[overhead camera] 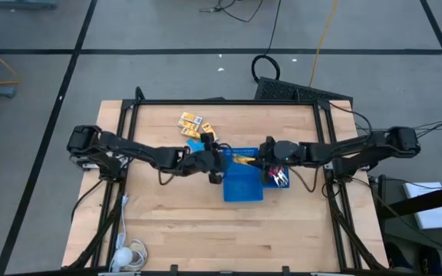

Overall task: Pick & Place School Supplies
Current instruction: Put the crayon box into the top horizontal blue bin

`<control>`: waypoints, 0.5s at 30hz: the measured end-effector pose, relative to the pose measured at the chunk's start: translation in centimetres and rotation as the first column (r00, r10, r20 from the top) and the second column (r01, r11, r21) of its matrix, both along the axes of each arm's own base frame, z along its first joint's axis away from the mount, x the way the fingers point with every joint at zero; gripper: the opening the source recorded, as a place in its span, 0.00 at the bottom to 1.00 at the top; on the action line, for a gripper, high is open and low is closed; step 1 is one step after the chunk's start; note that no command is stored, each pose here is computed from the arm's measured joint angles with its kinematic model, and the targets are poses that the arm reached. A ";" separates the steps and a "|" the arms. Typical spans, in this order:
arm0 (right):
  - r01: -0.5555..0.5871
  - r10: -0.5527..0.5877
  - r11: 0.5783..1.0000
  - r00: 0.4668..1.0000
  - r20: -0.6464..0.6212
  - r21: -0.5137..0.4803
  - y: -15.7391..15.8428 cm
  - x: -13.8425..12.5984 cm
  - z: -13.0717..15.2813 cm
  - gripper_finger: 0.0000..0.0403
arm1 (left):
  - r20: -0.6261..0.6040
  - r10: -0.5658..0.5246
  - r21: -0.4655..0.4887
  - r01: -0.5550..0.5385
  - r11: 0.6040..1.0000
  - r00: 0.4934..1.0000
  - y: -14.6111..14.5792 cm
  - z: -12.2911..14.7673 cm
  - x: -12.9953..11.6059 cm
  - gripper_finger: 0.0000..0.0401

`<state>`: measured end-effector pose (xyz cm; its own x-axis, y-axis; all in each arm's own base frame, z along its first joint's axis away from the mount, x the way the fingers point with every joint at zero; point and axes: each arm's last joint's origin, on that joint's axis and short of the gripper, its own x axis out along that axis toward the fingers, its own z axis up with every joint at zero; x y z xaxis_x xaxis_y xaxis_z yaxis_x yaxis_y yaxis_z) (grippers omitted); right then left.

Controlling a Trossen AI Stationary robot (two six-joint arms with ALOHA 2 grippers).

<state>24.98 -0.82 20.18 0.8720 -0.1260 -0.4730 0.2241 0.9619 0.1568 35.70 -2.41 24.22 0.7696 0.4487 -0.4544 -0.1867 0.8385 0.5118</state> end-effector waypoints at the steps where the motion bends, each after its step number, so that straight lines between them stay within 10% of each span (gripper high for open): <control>1: -0.017 0.017 0.999 1.000 0.002 -0.028 0.0 0.1 -0.5 0.07 | 0.010 -0.022 -0.033 0.022 0.999 1.000 0.1 0.4 -0.2 0.44; 15: -0.091 0.096 0.969 0.995 0.009 -0.228 -0.7 0.5 -4.2 0.07 | 0.349 -0.221 -0.263 0.321 0.910 0.911 2.4 2.0 -3.1 0.45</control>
